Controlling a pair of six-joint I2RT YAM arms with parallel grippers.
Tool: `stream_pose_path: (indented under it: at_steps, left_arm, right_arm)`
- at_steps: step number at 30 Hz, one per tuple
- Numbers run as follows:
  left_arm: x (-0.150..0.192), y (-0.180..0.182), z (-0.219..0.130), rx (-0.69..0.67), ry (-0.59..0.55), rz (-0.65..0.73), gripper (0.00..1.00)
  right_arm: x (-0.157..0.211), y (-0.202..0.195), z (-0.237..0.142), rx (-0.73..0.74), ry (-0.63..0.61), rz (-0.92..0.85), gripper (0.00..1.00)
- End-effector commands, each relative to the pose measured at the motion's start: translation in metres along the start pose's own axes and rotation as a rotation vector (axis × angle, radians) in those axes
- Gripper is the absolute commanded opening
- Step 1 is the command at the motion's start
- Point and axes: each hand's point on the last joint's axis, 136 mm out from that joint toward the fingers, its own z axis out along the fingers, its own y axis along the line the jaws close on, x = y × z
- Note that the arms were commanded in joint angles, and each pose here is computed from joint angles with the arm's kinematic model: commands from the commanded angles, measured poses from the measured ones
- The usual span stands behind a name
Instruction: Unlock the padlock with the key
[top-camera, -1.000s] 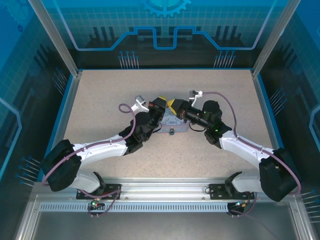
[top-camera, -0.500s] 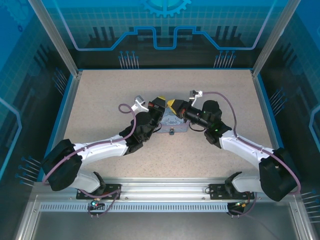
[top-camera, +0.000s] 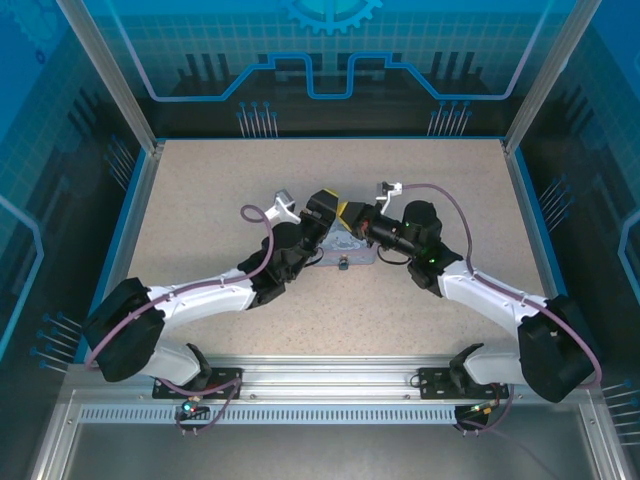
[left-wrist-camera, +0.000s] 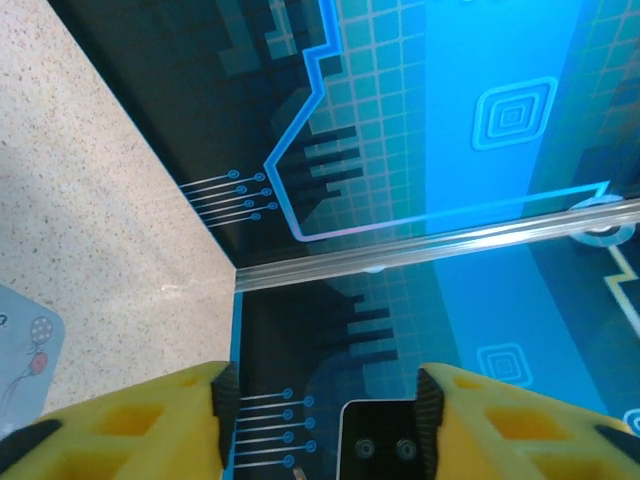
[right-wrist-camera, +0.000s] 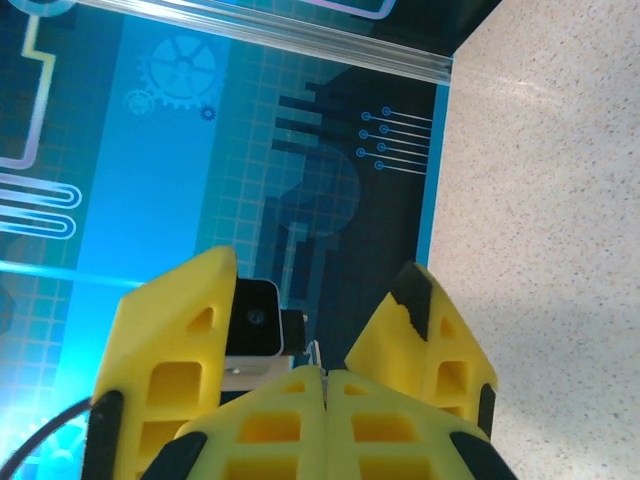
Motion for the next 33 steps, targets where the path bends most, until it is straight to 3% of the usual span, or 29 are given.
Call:
stream_pose_path:
  at_steps: [1, 9, 15, 30, 33]
  left_arm:
    - [-0.003, -0.007, -0.005, -0.006, 0.077, -0.036, 0.62]
    - [-0.011, 0.011, -0.013, -0.134, 0.305, -0.083, 0.68]
    - [0.006, 0.010, -0.011, -0.168, 0.444, -0.086, 0.68]
    - [0.032, 0.006, -0.009, -0.141, 0.451, -0.115, 0.61]
    - [0.032, 0.005, -0.012, -0.142, 0.438, -0.105, 0.56]
  right_arm:
    - [0.000, 0.004, -0.011, -0.006, 0.012, -0.076, 0.00]
    - [-0.003, -0.003, -0.031, -0.007, 0.045, -0.187, 0.00]
    - [0.001, -0.005, -0.033, 0.001, 0.076, -0.232, 0.00]
    - [-0.003, -0.025, -0.025, 0.071, 0.061, -0.185, 0.00]
    - [-0.004, -0.031, -0.024, 0.091, 0.056, -0.173, 0.00]
